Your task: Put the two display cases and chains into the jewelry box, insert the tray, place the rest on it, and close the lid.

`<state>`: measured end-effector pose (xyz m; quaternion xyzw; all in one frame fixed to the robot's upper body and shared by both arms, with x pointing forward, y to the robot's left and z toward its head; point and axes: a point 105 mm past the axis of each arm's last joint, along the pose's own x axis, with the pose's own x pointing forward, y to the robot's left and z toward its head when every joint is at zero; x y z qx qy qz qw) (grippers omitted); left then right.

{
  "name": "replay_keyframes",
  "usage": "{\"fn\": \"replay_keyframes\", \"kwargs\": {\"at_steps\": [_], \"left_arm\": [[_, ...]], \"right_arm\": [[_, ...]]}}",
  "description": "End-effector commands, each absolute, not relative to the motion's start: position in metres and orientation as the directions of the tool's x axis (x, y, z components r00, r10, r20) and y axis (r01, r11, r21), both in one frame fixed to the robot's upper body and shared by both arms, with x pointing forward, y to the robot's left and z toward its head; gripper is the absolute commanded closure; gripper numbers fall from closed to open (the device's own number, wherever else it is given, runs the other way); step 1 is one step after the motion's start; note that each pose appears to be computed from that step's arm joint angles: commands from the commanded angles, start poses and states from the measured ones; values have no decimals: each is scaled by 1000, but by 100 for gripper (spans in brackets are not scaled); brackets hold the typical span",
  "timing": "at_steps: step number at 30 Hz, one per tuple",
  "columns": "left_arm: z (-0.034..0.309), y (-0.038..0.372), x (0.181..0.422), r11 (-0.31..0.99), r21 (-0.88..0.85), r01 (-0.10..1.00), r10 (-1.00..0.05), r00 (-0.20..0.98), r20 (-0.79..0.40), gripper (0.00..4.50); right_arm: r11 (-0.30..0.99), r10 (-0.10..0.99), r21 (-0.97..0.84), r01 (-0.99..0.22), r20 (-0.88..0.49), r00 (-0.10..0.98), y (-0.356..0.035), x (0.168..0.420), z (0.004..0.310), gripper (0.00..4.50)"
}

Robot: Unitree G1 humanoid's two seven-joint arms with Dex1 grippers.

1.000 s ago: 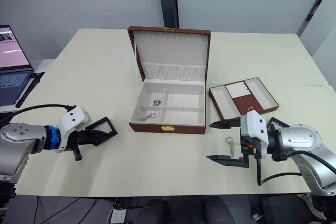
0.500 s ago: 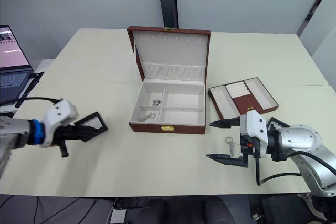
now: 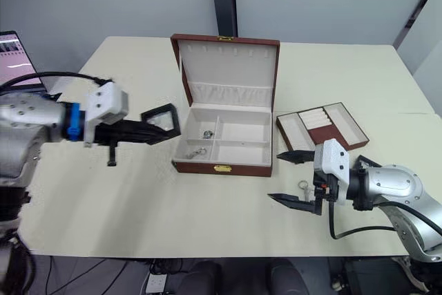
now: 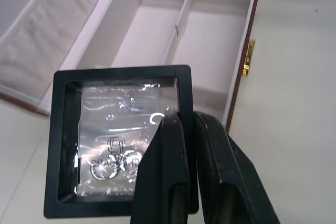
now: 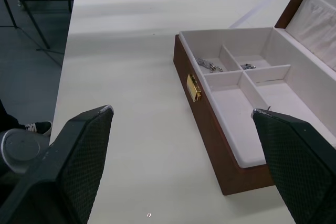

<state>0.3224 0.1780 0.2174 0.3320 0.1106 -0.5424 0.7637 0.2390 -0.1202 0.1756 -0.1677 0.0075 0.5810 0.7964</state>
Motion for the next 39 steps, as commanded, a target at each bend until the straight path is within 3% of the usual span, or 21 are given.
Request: {"fn": "replay_keyframes", "kwargs": {"at_steps": [1,13,20,37,39], "left_arm": [[224,159,333,149,426,892,-763,378,-525,443],[205,91,375,15,501,866,-760,335,-557,443],[190,75,389,-42,504,863,-746,308,-591,443],[173,62,398,-94,518,850,-748,283,-600,443],[173,62,397,-95,511,854,-749,277,-602,385]], "right_arm": [[317,906,-331,-889,-172,387,-118,244,187,0],[471,812,-385,-794,-163,561,-124,261,187,0],[468,801,-392,-792,-190,568,-126,260,184,0],[478,793,-384,-790,-199,576,-125,258,182,0],[478,792,-383,-790,-201,577,-125,258,181,0]]}}
